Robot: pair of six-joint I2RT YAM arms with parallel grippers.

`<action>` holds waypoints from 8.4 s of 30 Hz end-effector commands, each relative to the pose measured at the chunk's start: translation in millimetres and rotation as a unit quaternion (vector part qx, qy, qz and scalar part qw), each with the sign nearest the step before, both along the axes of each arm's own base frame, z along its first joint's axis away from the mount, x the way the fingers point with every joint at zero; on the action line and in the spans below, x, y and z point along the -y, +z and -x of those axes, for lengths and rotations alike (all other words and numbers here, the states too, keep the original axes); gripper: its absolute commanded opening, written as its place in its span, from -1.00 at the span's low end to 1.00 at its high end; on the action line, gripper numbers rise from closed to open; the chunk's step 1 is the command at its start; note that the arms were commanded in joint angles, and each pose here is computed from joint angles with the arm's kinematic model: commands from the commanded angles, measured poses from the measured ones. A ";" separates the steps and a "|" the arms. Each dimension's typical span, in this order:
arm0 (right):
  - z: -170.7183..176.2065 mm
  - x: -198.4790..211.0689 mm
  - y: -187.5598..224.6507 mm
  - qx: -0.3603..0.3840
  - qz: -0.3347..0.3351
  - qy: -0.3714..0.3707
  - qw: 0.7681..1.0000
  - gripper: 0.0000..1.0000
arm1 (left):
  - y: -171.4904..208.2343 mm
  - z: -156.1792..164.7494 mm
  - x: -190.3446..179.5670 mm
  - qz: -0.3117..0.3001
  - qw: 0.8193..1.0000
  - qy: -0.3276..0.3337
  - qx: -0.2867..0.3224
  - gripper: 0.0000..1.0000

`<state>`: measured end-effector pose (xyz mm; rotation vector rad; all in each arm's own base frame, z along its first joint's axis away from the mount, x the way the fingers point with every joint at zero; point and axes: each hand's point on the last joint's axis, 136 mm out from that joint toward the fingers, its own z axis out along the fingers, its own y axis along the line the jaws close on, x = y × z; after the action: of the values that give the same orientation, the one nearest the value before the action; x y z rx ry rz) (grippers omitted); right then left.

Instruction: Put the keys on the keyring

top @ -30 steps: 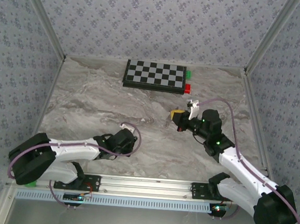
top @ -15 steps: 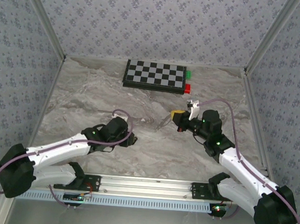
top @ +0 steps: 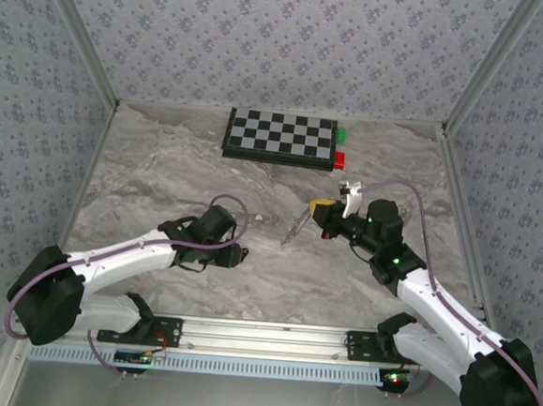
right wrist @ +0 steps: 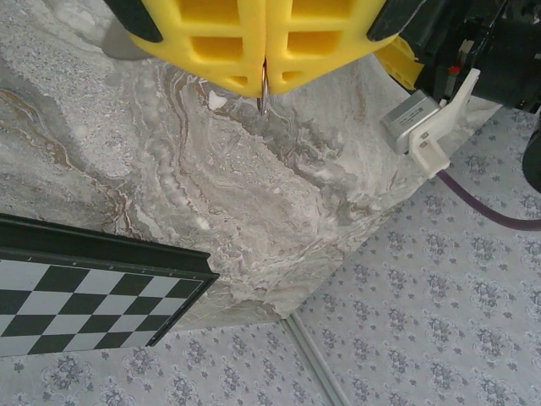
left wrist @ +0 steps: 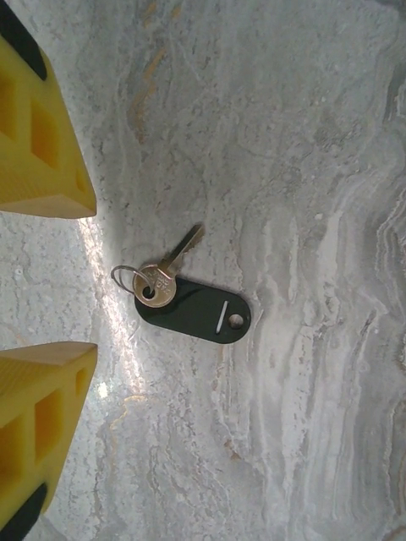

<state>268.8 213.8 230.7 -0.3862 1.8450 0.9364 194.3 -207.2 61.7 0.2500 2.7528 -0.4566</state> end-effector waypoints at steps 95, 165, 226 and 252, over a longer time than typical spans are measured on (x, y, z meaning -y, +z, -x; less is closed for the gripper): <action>1.5 -4.2 5.6 0.015 -0.008 0.007 1.000 -1.00 | -17.8 -5.6 29.0 0.068 0.995 -0.027 -0.075 -1.00; 1.4 -6.9 1.3 0.011 -0.005 0.011 1.000 -1.00 | -30.3 -5.9 25.3 0.055 0.994 -0.032 -0.084 -0.63; 32.3 -11.8 41.7 0.110 -0.010 0.057 0.992 -1.00 | 156.9 -38.5 13.6 0.181 0.922 -0.069 0.334 -1.00; 65.9 -18.0 20.2 0.128 0.002 0.118 0.985 -1.00 | 173.3 -15.4 86.7 0.194 0.863 -0.249 0.394 -1.00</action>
<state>209.2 223.1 234.0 -0.6583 1.6671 0.9557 213.3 -285.4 208.4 0.7914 1.8484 -0.7803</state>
